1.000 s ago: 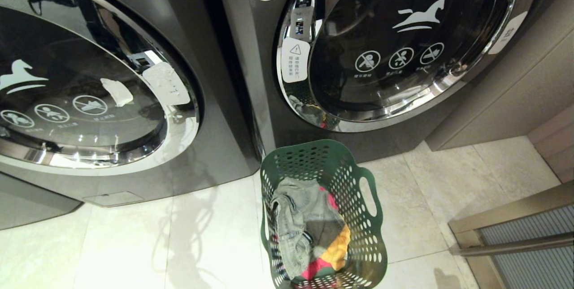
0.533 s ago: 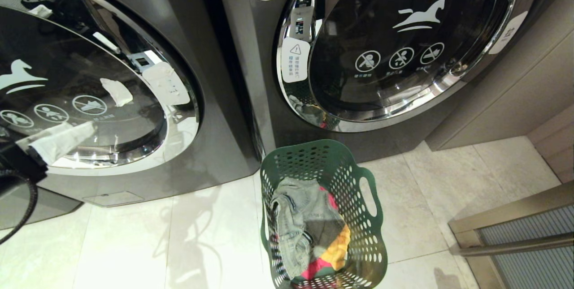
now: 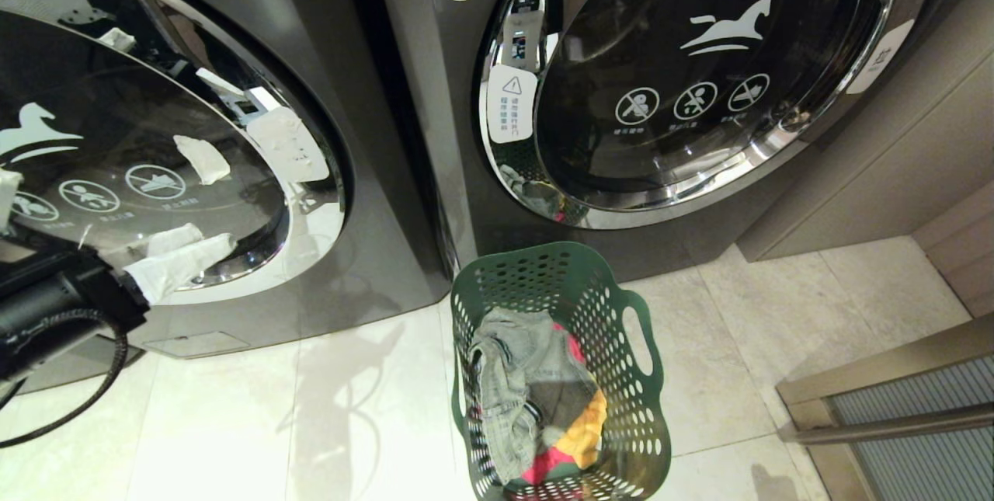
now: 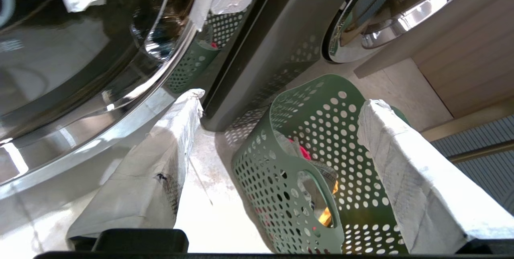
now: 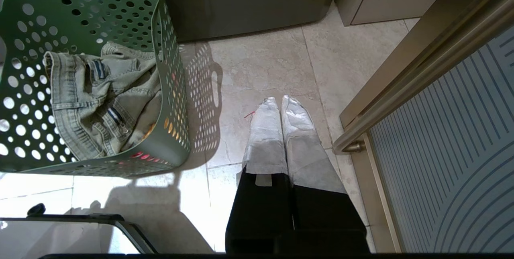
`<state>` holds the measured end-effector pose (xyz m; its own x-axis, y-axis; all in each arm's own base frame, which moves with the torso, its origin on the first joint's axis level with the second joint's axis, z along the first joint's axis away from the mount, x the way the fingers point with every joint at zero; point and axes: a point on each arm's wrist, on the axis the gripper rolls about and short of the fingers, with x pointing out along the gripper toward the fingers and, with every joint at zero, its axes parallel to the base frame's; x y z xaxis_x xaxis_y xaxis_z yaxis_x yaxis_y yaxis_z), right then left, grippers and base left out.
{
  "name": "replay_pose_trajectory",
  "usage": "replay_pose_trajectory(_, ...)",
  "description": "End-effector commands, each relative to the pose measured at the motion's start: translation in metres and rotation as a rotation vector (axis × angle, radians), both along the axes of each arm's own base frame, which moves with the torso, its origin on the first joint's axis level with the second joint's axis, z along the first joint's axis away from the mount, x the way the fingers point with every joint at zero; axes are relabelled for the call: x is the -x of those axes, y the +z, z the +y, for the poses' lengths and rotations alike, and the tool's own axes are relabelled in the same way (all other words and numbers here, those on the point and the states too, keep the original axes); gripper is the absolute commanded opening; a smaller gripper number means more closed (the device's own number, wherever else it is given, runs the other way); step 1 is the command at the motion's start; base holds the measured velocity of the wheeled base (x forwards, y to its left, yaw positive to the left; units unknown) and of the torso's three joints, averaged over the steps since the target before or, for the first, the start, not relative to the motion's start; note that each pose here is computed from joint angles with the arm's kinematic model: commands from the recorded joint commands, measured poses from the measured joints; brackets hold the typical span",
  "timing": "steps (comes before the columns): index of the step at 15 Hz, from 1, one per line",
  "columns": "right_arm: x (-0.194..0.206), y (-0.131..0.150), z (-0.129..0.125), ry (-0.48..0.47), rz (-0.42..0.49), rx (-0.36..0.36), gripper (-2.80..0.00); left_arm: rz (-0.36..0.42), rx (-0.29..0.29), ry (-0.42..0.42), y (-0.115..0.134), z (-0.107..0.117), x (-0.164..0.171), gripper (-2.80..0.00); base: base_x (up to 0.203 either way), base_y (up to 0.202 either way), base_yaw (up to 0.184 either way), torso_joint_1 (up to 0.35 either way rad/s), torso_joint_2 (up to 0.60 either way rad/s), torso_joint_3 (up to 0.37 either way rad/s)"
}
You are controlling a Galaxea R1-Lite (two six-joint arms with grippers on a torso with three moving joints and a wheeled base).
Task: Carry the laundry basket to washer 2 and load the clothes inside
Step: Open the lid of the washing machine
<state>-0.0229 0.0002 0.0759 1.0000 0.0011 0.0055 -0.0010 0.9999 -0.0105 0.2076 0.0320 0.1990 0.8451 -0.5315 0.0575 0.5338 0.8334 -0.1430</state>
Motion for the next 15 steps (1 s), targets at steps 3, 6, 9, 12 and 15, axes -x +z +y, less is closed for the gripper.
replay_pose_trajectory(3, 0.000, 0.000, 0.000, 0.000, 0.001, 0.000, -2.80, -0.024, -0.009, -0.075, -0.001, -0.009, -0.038, 0.00, 0.000, 0.000, 0.000, 0.000, 0.00, 0.000)
replay_pose_trajectory(6, 0.000, 0.000, 0.000, 0.000, -0.001, 0.002, -2.80, -0.086, -0.053, -0.082, -0.002, -0.011, -0.049, 0.00, 0.000, 0.000, 0.000, 0.000, 0.00, 0.000)
replay_pose_trajectory(9, 0.000, 0.000, 0.000, 0.000, 0.001, 0.000, -2.80, -0.099, -0.059, -0.098, -0.008, -0.014, -0.060, 0.00, 0.000, 0.000, 0.000, 0.000, 0.00, 0.000)
replay_pose_trajectory(12, 0.000, 0.000, 0.000, 0.000, 0.001, 0.000, -2.80, -0.165, -0.085, -0.129, -0.008, -0.023, -0.074, 0.00, 0.000, 0.000, 0.000, 0.000, 0.00, 0.000)
replay_pose_trajectory(15, 0.000, 0.000, 0.000, 0.000, 0.000, 0.000, -2.80, -0.207, -0.132, -0.119, -0.010, -0.026, -0.079, 0.00, 0.000, 0.000, 0.000, 0.000, 0.00, 0.000)
